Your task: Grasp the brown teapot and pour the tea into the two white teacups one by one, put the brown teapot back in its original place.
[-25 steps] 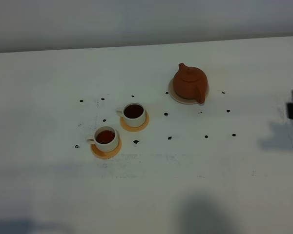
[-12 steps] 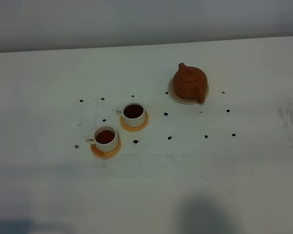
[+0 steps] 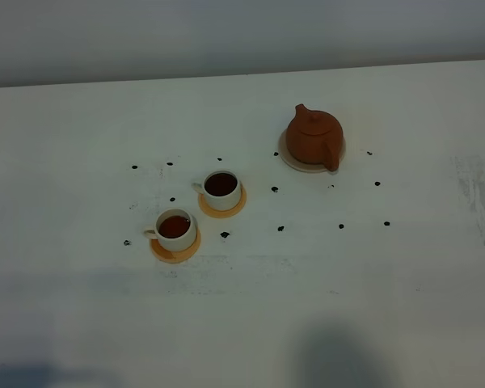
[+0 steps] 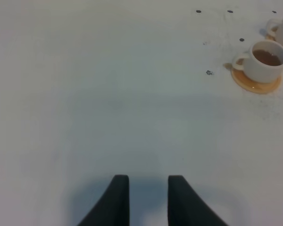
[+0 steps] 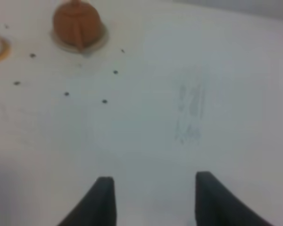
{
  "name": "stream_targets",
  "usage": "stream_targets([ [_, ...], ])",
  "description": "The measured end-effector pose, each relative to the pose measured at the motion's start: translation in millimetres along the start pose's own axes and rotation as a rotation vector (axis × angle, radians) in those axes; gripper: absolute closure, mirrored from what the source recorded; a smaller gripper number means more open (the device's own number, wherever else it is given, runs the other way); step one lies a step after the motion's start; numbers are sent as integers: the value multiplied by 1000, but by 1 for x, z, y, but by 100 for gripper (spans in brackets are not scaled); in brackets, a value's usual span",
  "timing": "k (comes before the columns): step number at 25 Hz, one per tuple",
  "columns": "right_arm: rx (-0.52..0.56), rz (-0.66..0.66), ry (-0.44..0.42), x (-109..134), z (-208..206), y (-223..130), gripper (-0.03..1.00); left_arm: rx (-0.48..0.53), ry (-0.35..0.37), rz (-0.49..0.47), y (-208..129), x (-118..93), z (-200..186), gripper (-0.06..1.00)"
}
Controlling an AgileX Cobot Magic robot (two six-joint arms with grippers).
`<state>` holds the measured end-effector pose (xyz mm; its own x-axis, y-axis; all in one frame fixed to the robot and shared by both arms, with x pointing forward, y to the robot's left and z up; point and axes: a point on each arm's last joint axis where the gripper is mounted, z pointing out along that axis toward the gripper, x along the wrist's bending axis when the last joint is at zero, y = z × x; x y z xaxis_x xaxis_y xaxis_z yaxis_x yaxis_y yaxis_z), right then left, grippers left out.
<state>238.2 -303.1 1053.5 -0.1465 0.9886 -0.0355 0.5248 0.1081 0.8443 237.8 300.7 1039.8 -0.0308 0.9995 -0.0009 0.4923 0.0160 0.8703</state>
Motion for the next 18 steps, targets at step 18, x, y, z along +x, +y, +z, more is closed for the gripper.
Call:
stream_targets([
  [18, -55, 67, -102, 5, -8, -5, 77, 0, 0, 0, 0, 0, 0, 72],
])
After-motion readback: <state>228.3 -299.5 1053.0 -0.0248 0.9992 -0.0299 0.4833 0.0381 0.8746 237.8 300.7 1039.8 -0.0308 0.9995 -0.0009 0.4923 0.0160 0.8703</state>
